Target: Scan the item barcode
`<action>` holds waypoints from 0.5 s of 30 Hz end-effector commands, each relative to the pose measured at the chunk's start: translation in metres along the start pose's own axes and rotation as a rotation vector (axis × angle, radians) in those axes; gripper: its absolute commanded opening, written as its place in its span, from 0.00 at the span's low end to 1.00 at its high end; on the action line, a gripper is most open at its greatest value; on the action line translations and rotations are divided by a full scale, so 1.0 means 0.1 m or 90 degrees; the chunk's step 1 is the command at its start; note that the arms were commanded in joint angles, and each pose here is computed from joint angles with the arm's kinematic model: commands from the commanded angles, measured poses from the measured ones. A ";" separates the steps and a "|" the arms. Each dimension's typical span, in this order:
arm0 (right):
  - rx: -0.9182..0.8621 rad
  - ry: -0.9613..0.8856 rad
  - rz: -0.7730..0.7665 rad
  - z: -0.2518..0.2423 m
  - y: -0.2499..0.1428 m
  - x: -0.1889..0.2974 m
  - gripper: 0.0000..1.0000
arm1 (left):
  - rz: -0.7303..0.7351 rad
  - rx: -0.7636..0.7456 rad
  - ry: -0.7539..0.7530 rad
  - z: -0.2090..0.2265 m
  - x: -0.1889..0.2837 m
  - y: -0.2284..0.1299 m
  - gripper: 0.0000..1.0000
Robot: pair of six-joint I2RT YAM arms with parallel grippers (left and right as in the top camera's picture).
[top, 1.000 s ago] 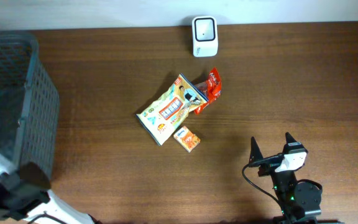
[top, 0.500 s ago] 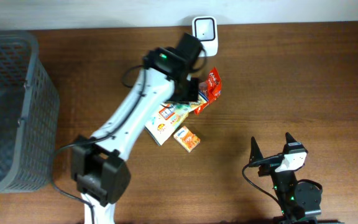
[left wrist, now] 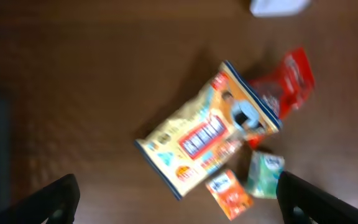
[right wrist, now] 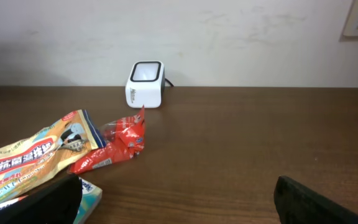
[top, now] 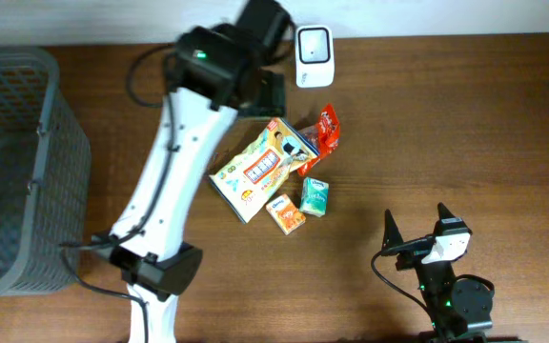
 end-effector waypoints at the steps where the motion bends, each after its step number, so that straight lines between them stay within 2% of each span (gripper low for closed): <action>1: -0.002 -0.001 0.002 -0.01 -0.03 0.00 0.98 | 0.001 0.062 0.054 0.46 -0.06 0.05 0.99; 2: -0.002 -0.001 0.002 -0.01 -0.03 0.00 0.98 | 0.009 0.125 0.061 0.70 -0.12 0.05 0.99; 4: -0.002 -0.001 0.002 0.00 -0.03 0.00 0.98 | 0.042 0.176 0.014 0.84 -0.24 0.02 0.99; 7: -0.002 -0.001 0.002 -0.01 -0.03 0.00 0.98 | 0.085 0.168 0.014 0.79 -0.45 -0.07 0.99; 10: -0.002 -0.001 0.002 -0.01 -0.03 0.00 0.98 | 0.121 0.146 -0.044 0.50 -0.70 -0.12 0.99; 15: -0.002 -0.001 0.002 -0.01 -0.03 0.00 0.99 | 0.147 0.124 -0.045 0.35 -0.80 -0.21 0.99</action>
Point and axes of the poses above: each gripper's point midway between its finger pads, its own x axis back along the fingers, its own z axis along the line the jaws close on, y = z × x, the point moved 3 cm from there along x, back along the fingers, and after that the axes turned 13 degrees about -x, right-handed, at the moved point
